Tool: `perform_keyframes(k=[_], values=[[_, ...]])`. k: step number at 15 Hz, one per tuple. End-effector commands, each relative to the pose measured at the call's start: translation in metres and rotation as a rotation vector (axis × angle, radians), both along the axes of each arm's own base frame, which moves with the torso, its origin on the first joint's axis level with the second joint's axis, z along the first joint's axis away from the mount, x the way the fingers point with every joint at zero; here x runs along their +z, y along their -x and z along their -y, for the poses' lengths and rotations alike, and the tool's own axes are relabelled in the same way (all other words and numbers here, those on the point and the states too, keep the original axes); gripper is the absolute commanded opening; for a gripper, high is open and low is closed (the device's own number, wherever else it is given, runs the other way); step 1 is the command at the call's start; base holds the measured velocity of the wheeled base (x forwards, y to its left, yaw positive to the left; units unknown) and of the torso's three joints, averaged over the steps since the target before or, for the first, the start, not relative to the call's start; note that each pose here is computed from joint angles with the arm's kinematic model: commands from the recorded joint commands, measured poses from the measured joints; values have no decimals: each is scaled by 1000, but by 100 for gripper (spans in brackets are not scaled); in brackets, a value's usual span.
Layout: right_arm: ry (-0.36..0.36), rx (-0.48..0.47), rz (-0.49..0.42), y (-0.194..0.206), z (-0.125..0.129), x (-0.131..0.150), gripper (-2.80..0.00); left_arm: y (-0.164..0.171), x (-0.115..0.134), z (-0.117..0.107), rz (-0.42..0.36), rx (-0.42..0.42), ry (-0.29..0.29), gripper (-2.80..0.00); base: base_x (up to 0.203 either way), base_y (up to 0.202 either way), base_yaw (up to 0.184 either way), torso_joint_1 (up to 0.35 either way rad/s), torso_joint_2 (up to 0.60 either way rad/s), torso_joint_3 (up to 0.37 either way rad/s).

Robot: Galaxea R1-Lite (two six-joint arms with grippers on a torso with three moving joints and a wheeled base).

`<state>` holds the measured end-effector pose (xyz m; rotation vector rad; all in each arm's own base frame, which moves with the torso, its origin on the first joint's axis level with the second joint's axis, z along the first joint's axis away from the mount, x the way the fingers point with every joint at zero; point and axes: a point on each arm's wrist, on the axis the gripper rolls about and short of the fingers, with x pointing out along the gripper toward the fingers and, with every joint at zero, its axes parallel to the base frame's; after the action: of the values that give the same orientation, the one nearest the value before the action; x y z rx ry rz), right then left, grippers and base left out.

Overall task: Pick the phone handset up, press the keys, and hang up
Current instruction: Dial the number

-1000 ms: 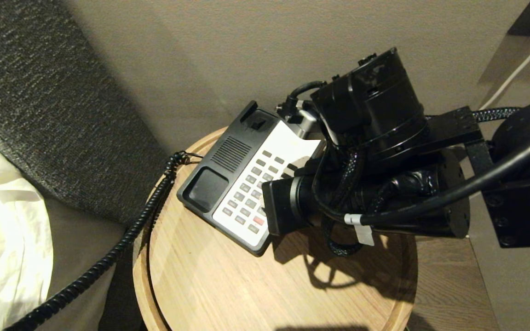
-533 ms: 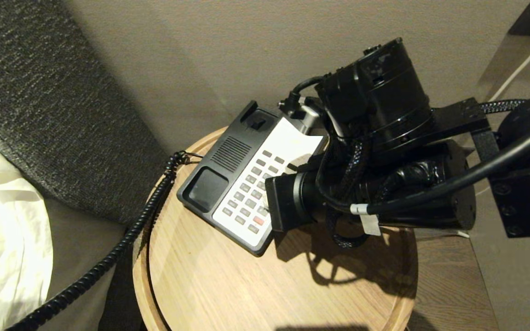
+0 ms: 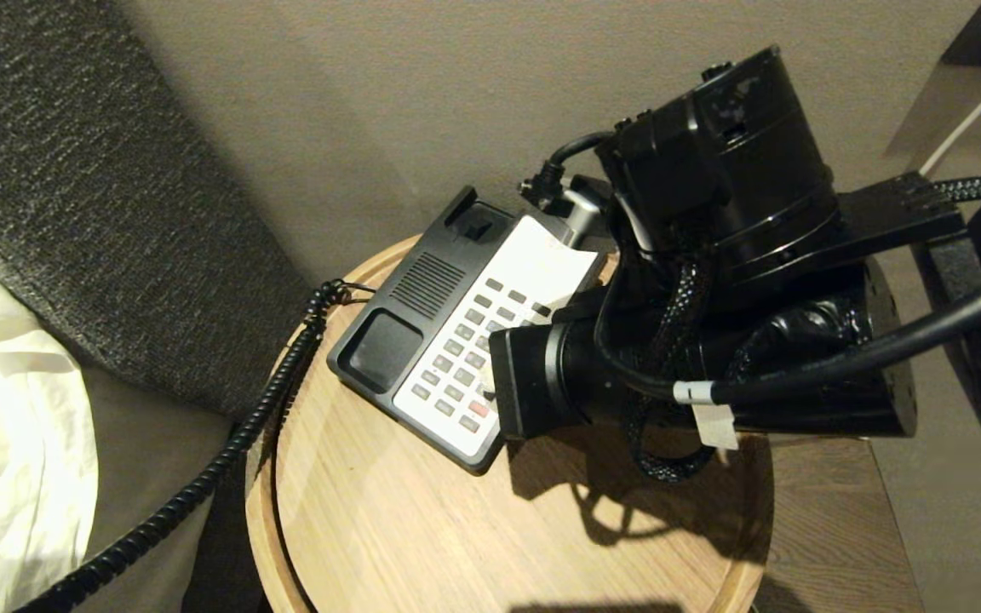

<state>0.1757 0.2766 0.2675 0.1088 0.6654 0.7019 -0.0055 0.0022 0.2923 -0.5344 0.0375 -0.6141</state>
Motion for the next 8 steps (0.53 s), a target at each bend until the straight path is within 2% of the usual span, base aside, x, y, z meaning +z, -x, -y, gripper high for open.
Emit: perform_keyframes(k=[1,8], values=[[12,-2,-6,-1,-3,-4,-280,0,0,0,-3,-1,2,-280,0,0,0,0,0,0],[33,-11,2,-5,-7,-10,-280,0,0,0,-1,-1,3,-280,0,0,0,0,0,0]])
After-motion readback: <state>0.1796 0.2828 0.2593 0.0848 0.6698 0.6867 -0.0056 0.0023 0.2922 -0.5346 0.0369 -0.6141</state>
